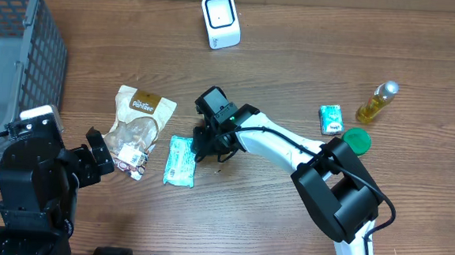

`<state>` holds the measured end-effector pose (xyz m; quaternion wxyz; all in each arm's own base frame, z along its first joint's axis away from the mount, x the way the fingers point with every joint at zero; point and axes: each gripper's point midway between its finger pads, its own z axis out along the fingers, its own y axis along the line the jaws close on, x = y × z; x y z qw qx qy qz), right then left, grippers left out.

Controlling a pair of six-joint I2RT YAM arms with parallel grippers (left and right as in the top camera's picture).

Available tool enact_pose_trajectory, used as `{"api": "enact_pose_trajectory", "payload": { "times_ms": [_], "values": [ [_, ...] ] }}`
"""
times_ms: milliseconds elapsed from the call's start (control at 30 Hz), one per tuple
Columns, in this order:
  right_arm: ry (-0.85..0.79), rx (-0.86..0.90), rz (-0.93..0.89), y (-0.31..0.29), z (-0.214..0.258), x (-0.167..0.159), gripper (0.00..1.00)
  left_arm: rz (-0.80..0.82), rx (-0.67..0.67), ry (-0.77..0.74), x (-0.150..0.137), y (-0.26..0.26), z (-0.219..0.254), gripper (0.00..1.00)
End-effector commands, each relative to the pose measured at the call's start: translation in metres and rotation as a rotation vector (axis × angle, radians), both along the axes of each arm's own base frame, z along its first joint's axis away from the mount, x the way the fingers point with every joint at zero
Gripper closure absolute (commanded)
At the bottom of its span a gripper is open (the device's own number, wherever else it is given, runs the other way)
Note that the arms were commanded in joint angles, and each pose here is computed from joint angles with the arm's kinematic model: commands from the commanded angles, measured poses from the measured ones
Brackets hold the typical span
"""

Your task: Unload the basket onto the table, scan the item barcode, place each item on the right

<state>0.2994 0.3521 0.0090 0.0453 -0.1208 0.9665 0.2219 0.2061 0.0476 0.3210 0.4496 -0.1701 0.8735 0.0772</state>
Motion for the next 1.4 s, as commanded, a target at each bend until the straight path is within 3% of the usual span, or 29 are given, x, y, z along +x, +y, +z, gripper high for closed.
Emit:
{"api": "enact_pose_trajectory", "payload": {
  "times_ms": [0,233,400,633,833,1133,1167,1300,1367],
  "values": [
    [0.021,-0.021,-0.041,-0.003,-0.009,-0.008,0.64,0.015,0.004,-0.011,-0.001,0.003,0.003,0.01],
    [0.028,-0.011,-0.045,0.003,-0.016,-0.018,0.64,0.015,0.004,-0.011,-0.001,0.003,0.003,0.00],
    [0.023,-0.006,-0.035,0.007,-0.016,-0.021,0.96,0.015,0.004,-0.011,-0.001,0.003,0.003,0.01],
    [0.018,-0.017,-0.043,-0.005,-0.009,-0.011,0.96,0.015,0.004,-0.011,-0.001,0.003,0.003,0.00],
    [-0.006,-0.089,-0.165,-0.053,0.014,0.015,0.96,0.015,0.004,-0.011,-0.001,0.003,0.003,0.01],
    [0.042,-0.171,-0.267,-0.103,0.022,0.024,0.96,0.015,0.004,-0.011,-0.001,0.003,0.003,0.00],
    [0.041,-0.170,-0.272,-0.105,0.023,0.025,0.93,0.015,0.004,-0.011,-0.001,0.003,0.003,0.01],
    [0.031,-0.154,-0.271,-0.108,0.037,0.026,0.64,0.015,0.004,-0.011,-0.001,0.003,0.003,0.00],
    [0.019,-0.145,-0.273,-0.109,0.048,0.026,0.60,0.015,0.004,-0.011,-0.001,0.003,0.003,0.00]
  ]
}}
